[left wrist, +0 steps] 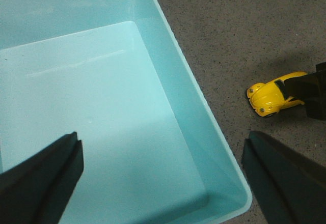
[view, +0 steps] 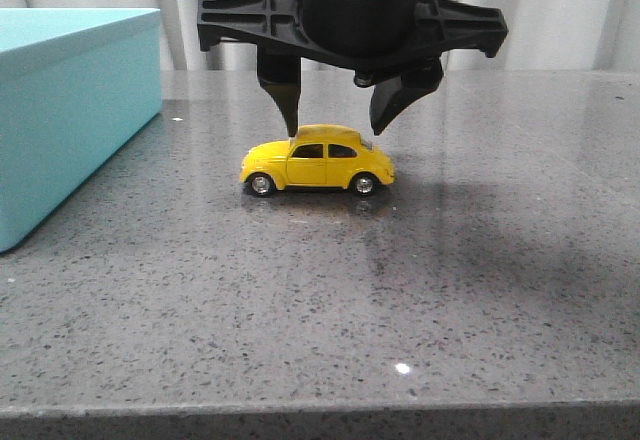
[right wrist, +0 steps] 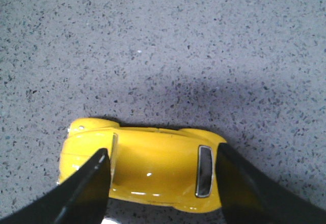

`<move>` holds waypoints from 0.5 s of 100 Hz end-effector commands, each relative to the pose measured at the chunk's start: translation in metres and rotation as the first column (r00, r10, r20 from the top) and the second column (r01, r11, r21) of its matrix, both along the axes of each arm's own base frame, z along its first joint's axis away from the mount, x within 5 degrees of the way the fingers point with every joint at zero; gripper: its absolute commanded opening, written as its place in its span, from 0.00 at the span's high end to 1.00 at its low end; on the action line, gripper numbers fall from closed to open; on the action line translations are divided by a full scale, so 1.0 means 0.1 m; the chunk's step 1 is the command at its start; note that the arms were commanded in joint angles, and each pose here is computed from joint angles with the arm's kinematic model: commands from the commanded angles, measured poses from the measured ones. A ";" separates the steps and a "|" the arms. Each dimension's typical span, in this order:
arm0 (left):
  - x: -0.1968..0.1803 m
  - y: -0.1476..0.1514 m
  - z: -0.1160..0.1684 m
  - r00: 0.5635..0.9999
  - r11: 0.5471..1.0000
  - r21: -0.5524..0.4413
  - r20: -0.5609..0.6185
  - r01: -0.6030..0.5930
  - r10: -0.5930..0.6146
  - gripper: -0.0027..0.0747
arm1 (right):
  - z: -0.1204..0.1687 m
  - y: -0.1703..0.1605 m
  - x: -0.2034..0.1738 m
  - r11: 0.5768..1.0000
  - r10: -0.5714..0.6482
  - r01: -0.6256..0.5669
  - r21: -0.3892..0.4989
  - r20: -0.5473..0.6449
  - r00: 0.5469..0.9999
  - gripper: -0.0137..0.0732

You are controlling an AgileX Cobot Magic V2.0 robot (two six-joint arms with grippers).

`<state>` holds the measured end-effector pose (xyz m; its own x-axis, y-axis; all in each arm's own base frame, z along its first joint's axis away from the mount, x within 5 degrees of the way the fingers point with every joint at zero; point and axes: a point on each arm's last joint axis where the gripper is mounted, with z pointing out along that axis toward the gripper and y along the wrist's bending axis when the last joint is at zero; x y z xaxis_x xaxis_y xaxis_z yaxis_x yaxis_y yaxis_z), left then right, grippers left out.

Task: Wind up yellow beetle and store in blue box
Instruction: 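Lower the right gripper down onto the yellow toy beetle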

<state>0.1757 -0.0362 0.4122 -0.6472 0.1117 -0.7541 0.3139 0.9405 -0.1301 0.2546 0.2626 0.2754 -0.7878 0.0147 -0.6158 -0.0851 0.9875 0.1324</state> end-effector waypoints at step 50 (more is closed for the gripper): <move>-0.01 -0.01 0.15 0.997 0.999 -0.034 0.081 -0.004 0.007 0.18 | 0.15 0.03 0.03 1.000 0.019 -0.019 0.013 0.064 0.998 0.33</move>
<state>0.1757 -0.0362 0.4121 -0.6477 0.1119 -0.7536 0.3140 0.9404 -0.1303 0.2568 0.2648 0.2685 -0.7940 0.0087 -0.6078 -0.0796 0.9898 0.1180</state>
